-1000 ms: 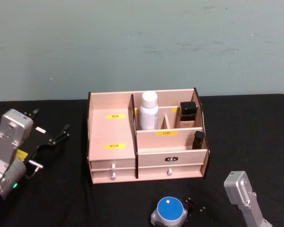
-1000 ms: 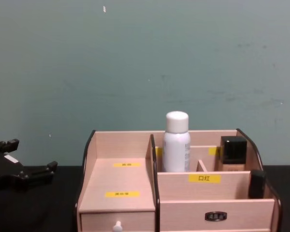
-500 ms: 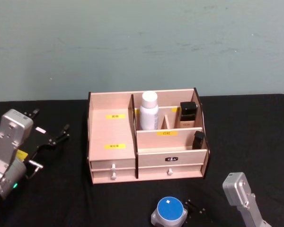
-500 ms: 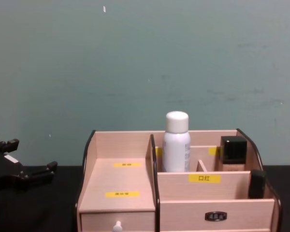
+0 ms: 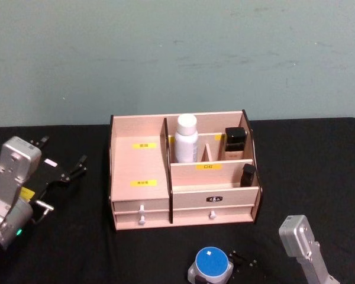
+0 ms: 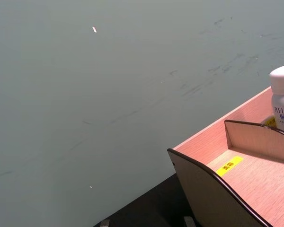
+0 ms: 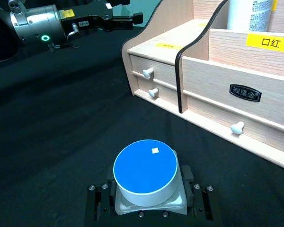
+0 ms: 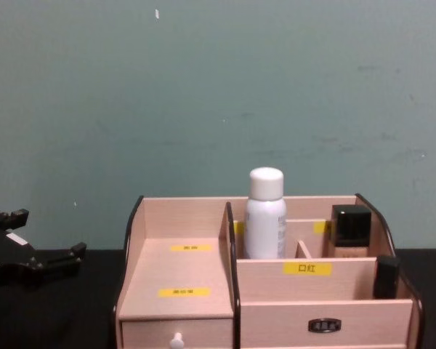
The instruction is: Pick up the facial cleanser and watermelon frost from the table and place them into the tiered storage box.
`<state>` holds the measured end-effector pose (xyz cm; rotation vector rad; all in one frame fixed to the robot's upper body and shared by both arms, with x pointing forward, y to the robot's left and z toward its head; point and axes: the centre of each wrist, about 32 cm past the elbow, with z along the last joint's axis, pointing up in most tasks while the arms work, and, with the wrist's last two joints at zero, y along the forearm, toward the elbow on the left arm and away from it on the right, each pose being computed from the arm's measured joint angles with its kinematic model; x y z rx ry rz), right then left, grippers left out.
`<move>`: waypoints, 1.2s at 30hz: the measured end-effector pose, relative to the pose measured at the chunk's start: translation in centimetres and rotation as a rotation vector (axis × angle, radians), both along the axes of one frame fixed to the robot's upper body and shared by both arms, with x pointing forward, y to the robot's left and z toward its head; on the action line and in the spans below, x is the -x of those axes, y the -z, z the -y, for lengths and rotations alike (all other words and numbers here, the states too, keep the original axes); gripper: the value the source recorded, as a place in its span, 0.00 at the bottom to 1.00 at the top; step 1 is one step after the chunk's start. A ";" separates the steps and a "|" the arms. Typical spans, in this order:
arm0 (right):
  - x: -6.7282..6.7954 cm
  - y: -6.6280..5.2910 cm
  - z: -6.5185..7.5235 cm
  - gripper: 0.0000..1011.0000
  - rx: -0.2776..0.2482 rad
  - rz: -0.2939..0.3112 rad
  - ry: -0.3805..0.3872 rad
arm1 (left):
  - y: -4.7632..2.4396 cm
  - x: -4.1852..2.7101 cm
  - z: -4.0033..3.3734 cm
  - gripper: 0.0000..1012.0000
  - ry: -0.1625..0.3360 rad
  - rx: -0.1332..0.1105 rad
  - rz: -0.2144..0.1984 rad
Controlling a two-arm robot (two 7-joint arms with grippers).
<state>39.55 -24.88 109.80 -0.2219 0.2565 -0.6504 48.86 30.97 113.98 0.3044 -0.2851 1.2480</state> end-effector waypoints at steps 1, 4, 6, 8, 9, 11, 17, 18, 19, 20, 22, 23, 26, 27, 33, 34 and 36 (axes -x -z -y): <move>0.0 0.0 0.0 0.80 0.000 0.000 0.000 | 0.00 0.00 0.00 1.00 0.000 0.000 0.000; 0.0 0.0 0.0 0.80 0.000 0.000 0.000 | 0.00 0.00 0.00 1.00 0.000 0.000 0.000; 0.0 0.0 0.0 0.80 -0.001 0.000 0.000 | 0.00 0.00 0.00 1.00 0.000 0.000 0.000; 0.0 0.0 0.0 0.80 -0.001 0.000 0.000 | 0.00 0.00 0.00 1.00 0.000 0.000 0.000; 0.0 0.0 0.0 0.80 -0.001 0.000 0.000 | 0.00 0.00 0.00 1.00 0.000 0.000 0.000; 0.0 0.0 0.0 0.80 -0.007 0.001 -0.002 | 0.00 0.00 0.00 1.00 0.000 0.000 0.000; -0.4 -0.8 -0.1 0.80 -0.031 0.021 -0.010 | 0.00 0.00 0.00 1.00 0.000 0.000 0.000; -0.4 -0.9 -0.1 0.80 -0.032 0.023 -0.011 | 0.00 0.00 0.00 1.00 0.000 0.000 0.000; -0.5 -1.2 -0.1 0.80 -0.034 0.030 -0.015 | 0.00 0.00 0.00 1.00 0.000 0.000 0.000; -0.6 -1.3 -0.2 0.80 -0.034 0.033 -0.017 | 0.00 0.00 0.00 1.00 0.000 0.000 0.000; -0.7 -1.7 -0.2 0.80 -0.035 0.039 -0.023 | 0.00 0.00 0.00 1.00 0.000 0.000 0.000; -0.8 -2.0 -0.3 0.80 -0.036 0.045 -0.028 | 0.00 0.00 0.00 1.00 0.000 0.000 0.000; -1.2 -2.7 -0.7 0.80 -0.041 0.056 -0.040 | 0.00 0.00 0.00 1.00 0.000 0.000 0.000; -1.3 -2.9 -0.7 0.80 -0.042 0.059 -0.043 | 0.00 0.00 0.00 1.00 0.000 0.000 0.000; -2.2 -4.2 -1.5 0.80 -0.050 0.084 -0.074 | 0.00 0.00 0.00 1.00 0.000 0.000 0.000; -2.3 -4.4 -1.7 0.80 -0.051 0.087 -0.080 | 0.00 0.00 0.00 1.00 0.000 0.000 0.000; -2.8 -5.0 -2.2 0.80 -0.053 0.098 -0.097 | 0.00 0.00 0.00 1.00 0.000 0.000 0.000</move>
